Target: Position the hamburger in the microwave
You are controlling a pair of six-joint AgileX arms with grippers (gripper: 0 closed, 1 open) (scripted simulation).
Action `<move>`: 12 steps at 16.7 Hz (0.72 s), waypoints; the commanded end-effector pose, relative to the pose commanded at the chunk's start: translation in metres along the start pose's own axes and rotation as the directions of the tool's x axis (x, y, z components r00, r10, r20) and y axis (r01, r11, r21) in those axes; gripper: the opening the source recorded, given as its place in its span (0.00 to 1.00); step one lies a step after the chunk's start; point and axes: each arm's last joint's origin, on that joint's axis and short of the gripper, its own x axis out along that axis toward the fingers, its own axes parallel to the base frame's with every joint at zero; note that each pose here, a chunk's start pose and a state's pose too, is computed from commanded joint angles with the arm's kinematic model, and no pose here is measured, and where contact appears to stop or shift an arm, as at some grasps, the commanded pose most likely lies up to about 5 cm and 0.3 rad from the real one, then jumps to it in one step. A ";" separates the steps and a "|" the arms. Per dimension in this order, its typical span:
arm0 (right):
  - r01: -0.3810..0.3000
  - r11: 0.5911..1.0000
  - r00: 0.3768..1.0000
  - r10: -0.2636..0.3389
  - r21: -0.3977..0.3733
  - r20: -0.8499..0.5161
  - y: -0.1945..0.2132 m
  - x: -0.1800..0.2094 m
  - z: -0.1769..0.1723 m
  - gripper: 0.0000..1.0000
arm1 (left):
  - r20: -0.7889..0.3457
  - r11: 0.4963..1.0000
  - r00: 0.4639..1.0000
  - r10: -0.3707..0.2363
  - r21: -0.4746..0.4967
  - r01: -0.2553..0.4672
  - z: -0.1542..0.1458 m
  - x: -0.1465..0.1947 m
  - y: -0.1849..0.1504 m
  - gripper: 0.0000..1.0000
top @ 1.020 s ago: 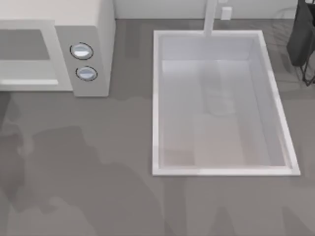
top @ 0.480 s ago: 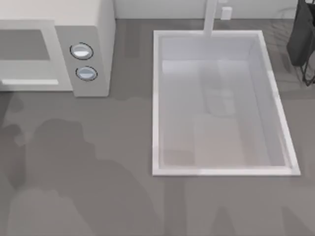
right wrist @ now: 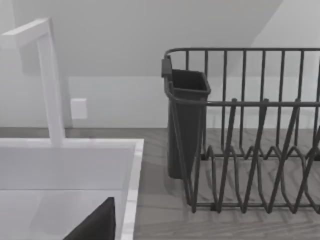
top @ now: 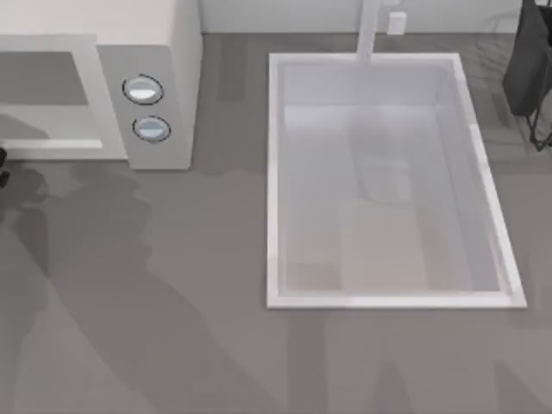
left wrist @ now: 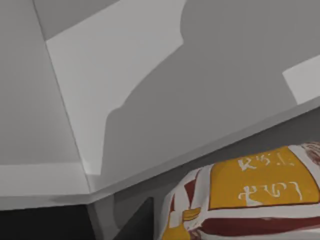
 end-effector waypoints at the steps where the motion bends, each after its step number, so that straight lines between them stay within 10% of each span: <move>1: 0.000 1.000 1.000 0.000 0.000 0.000 0.000 0.000 0.000 1.00 | 0.065 0.998 0.997 0.035 -0.048 -0.032 0.000 0.006 -0.004 0.00; 12: 0.000 1.000 1.000 0.000 0.000 0.000 0.000 0.000 0.000 1.00 | 0.507 0.916 0.850 0.142 -0.393 0.081 -0.010 0.022 -0.081 0.00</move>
